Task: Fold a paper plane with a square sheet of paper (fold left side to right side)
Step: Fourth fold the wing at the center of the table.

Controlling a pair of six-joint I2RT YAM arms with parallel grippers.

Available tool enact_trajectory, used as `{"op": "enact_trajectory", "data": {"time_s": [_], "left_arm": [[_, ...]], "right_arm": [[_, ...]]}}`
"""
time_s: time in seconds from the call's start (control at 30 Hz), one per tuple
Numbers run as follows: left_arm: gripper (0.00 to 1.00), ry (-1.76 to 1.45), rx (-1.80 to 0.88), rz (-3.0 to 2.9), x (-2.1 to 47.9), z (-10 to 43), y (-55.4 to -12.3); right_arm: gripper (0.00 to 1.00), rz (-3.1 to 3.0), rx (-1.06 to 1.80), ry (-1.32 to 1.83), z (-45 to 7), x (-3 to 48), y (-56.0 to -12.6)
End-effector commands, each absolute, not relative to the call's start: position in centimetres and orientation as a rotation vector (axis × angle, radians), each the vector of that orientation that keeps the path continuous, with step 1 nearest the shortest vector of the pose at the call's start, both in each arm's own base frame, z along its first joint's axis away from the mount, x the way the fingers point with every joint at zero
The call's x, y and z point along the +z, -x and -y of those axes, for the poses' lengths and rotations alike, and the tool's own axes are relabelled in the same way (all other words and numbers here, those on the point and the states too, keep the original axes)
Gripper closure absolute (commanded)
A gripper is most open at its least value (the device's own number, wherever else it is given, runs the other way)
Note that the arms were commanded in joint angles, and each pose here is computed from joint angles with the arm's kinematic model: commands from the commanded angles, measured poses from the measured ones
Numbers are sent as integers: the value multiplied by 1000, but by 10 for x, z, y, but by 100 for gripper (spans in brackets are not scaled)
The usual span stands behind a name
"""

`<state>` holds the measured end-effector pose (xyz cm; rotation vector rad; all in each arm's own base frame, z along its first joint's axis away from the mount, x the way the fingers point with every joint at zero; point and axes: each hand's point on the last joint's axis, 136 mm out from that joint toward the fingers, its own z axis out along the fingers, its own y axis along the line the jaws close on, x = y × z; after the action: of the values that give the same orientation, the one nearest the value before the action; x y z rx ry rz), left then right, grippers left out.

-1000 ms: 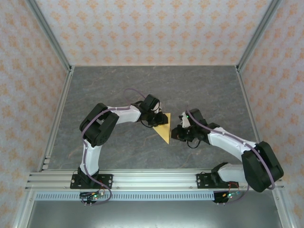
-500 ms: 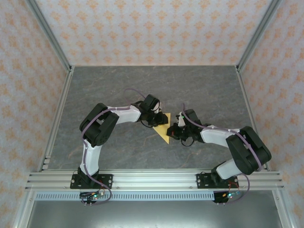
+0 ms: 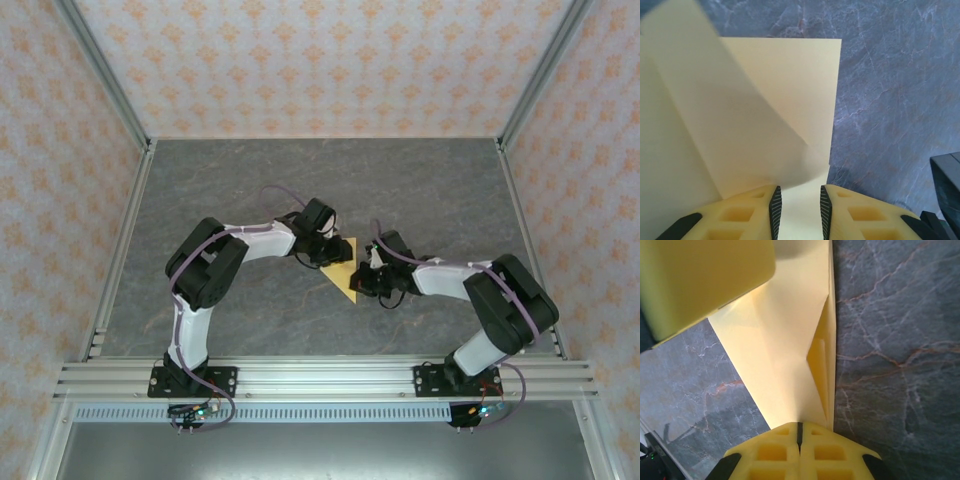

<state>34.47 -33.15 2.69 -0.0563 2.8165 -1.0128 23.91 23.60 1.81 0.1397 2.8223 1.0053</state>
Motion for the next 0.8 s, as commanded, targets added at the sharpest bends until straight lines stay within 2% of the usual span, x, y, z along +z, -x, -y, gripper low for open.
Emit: {"op": "enact_trajectory", "data": {"time_s": [0.0,0.17,0.27,0.47,0.77], "left_arm": [[68,37,-940,-2766,52,319,-353],[66,-16,-1013,-2634,93,319,-357],[76,-54,-1082,-2597,103,322,-347],[92,-94,-1195,-2632,88,332,-323],[98,-47,-1259,-2704,59,344,-318]], "right_arm": [[98,-2958,762,-178,-210,-11,-225],[100,-3010,694,-197,-202,-25,-219],[100,-3021,685,-197,-202,-27,-218],[100,-3026,643,-182,-198,-27,-219],[100,-3029,635,-173,-198,-27,-217]]}}
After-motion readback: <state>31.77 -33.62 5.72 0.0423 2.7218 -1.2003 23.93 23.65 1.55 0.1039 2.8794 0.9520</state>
